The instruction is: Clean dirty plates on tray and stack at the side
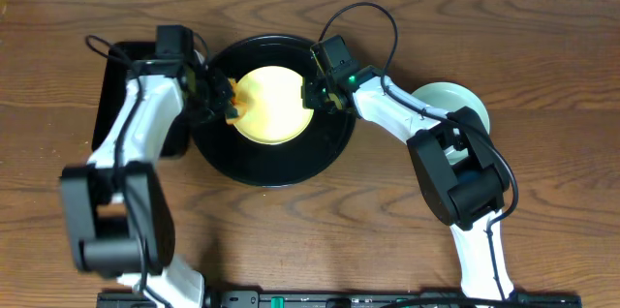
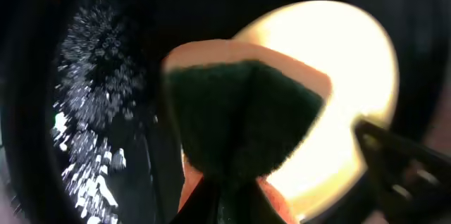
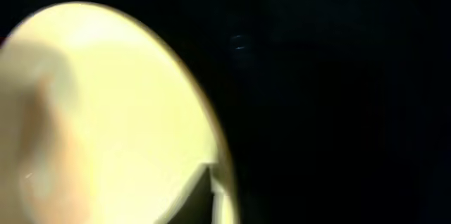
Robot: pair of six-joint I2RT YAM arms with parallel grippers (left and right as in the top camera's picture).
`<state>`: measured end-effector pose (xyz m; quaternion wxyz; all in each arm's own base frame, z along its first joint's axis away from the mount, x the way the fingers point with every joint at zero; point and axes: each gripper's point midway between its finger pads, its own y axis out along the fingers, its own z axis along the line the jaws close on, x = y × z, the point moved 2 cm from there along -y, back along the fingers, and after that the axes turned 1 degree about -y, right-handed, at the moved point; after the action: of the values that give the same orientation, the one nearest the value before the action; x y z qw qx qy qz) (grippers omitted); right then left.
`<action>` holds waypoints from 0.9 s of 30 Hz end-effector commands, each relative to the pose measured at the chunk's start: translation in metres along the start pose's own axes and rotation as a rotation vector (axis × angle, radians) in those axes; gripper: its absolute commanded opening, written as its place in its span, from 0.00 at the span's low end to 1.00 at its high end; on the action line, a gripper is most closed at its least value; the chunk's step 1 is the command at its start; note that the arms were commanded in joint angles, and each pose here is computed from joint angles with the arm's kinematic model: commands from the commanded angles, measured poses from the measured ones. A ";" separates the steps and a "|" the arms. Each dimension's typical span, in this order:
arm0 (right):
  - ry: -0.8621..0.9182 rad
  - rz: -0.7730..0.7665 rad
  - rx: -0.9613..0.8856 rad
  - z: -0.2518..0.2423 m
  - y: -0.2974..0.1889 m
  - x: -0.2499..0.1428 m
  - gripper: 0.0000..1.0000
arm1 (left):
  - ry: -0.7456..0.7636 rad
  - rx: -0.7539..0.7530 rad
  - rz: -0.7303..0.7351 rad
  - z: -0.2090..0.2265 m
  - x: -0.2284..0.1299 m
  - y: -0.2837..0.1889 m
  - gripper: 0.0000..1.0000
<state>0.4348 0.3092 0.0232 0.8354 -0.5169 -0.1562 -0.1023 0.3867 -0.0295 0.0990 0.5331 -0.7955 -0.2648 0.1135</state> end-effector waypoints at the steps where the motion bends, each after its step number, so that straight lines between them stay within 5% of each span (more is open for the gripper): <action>1: 0.031 0.064 -0.087 -0.033 0.026 -0.023 0.37 | 0.080 -0.045 -0.066 -0.016 0.007 -0.031 0.08; 4: 0.025 0.047 -0.099 -0.033 0.028 -0.021 0.47 | 0.080 0.008 -0.092 -0.009 0.009 -0.035 0.08; 19: -0.023 -0.004 -0.119 -0.019 0.070 -0.041 0.50 | 0.066 0.118 -0.095 0.013 0.012 -0.022 0.08; 21: -0.007 0.016 -0.131 -0.022 0.071 -0.047 0.39 | 0.067 0.117 -0.097 0.012 0.012 -0.022 0.08; 22: 0.005 0.026 -0.139 -0.023 0.070 -0.049 0.24 | 0.067 0.117 -0.098 0.012 0.012 -0.022 0.08; 25: 0.039 0.052 -0.158 -0.028 0.069 -0.055 0.01 | 0.068 0.116 -0.100 0.012 0.013 -0.022 0.08; 27: 0.047 0.060 -0.156 -0.029 0.069 -0.056 0.01 | 0.067 0.116 -0.100 0.012 0.013 -0.022 0.08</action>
<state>0.4555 0.3313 0.0169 0.8118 -0.5259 -0.1937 -0.1641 0.3842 -0.0093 0.1190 0.5848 -0.7571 -0.2809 0.0763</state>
